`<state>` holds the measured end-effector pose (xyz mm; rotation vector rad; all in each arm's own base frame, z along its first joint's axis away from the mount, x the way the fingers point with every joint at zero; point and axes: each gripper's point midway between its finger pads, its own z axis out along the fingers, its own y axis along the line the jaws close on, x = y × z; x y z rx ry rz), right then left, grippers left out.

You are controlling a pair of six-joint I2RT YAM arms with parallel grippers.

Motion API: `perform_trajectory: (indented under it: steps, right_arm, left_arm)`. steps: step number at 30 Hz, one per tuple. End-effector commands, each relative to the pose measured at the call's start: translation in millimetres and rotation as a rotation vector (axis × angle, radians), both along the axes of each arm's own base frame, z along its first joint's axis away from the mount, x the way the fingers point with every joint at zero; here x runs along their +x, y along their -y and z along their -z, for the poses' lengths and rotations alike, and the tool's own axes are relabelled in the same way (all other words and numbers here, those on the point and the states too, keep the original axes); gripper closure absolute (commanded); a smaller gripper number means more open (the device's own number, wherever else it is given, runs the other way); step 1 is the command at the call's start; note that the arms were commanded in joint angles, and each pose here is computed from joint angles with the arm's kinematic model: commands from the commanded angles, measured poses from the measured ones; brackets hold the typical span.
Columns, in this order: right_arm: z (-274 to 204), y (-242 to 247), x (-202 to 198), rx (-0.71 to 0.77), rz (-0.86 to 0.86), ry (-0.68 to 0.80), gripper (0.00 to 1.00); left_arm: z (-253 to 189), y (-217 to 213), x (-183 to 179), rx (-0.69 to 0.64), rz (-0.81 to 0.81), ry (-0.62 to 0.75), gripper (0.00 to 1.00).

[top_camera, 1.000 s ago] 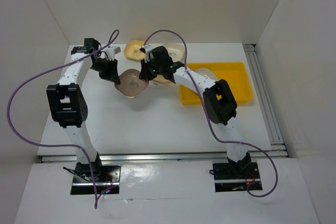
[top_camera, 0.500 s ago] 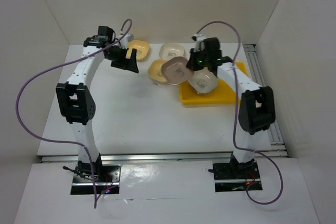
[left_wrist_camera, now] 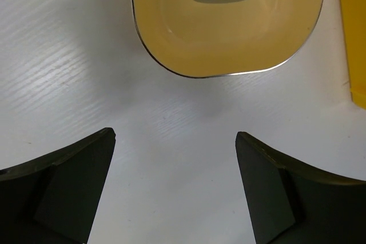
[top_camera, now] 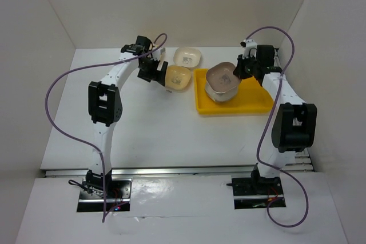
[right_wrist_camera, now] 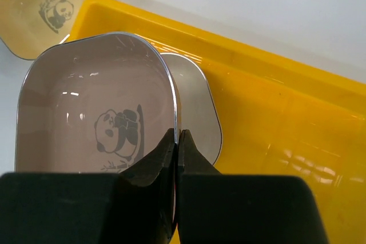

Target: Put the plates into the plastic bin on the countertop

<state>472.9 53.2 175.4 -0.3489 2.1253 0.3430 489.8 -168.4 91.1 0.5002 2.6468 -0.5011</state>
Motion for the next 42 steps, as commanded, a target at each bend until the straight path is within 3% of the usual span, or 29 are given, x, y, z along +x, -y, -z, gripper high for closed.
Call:
perform_trajectory:
  steps: [1, 3, 4, 7, 8, 10, 11, 12, 20, 27, 30, 33, 35, 36, 41, 42]
  right_arm:
    - [-0.8, -0.6, 13.4, -0.019, -0.033, 0.034, 1.00]
    - [8.2, -0.4, 20.8, -0.018, -0.033, 0.017, 1.00]
    - [6.3, -0.3, 25.2, -0.018, -0.033, 0.023, 0.93]
    - [9.7, -0.5, 35.2, -0.010, -0.027, 0.025, 0.61]
    - [-0.1, -0.8, 42.2, -0.002, -0.021, 0.045, 0.46]
    - [-8.0, -3.0, 47.0, 0.012, -0.026, 0.056, 0.31]
    - [-19.2, -2.9, 51.7, 0.011, -0.027, 0.081, 0.08]
    - [-26.4, -8.2, 54.4, 0.021, -0.029, 0.098, 0.00]
    - [-71.7, -50.1, 39.9, 0.064, -0.068, 0.169, 0.00]
    - [-42.7, -64.6, 13.0, 0.065, -0.089, 0.084, 0.00]
    - [-38.5, -73.6, 6.2, 0.061, -0.092, 0.071, 0.00]
    - [-46.7, -77.7, 0.7, 0.070, -0.097, 0.083, 0.01]
    - [-46.7, -88.3, -2.5, 0.080, -0.112, 0.077, 0.02]
    - [-46.7, -88.3, -2.5, 0.080, -0.112, 0.077, 0.02]
    - [-34.4, -150.2, -9.0, 0.136, -0.215, 0.051, 0.04]
    - [-34.7, -163.2, -9.1, 0.139, -0.241, 0.058, 0.04]
  left_arm:
    - [-18.8, 7.4, 20.4, 0.042, -0.032, 0.099, 0.00]
    - [-13.8, 12.4, 21.3, 0.052, -0.026, 0.102, 0.00]
    - [-13.7, 17.1, 19.6, 0.052, -0.017, 0.102, 0.00]
    - [-7.5, 13.9, 20.8, 0.072, -0.025, 0.096, 0.00]
    - [-7.5, 13.9, 20.8, 0.072, -0.025, 0.096, 0.00]
    - [-11.4, 15.0, 24.6, 0.066, -0.026, 0.114, 0.00]
    - [-11.0, 12.8, 25.5, 0.078, -0.033, 0.117, 0.00]
    - [-14.1, 13.2, 27.3, 0.076, -0.033, 0.126, 0.00]
    - [-8.0, 12.8, 48.2, 0.091, -0.053, 0.181, 0.00]
    - [33.0, 12.1, 65.1, 0.125, -0.066, 0.162, 0.00]
    - [50.5, 11.5, 65.5, 0.135, -0.075, 0.135, 0.06]
    - [63.3, 1.0, 62.6, 0.133, -0.095, 0.098, 0.36]
    - [55.0, -8.6, 65.3, 0.123, -0.127, 0.110, 0.75]
    - [50.5, -11.7, 65.2, 0.134, -0.136, 0.124, 1.00]
    - [17.0, -32.2, 36.3, 0.125, -0.122, 0.148, 1.00]
    - [-13.4, -31.6, 32.0, 0.106, -0.107, 0.205, 1.00]
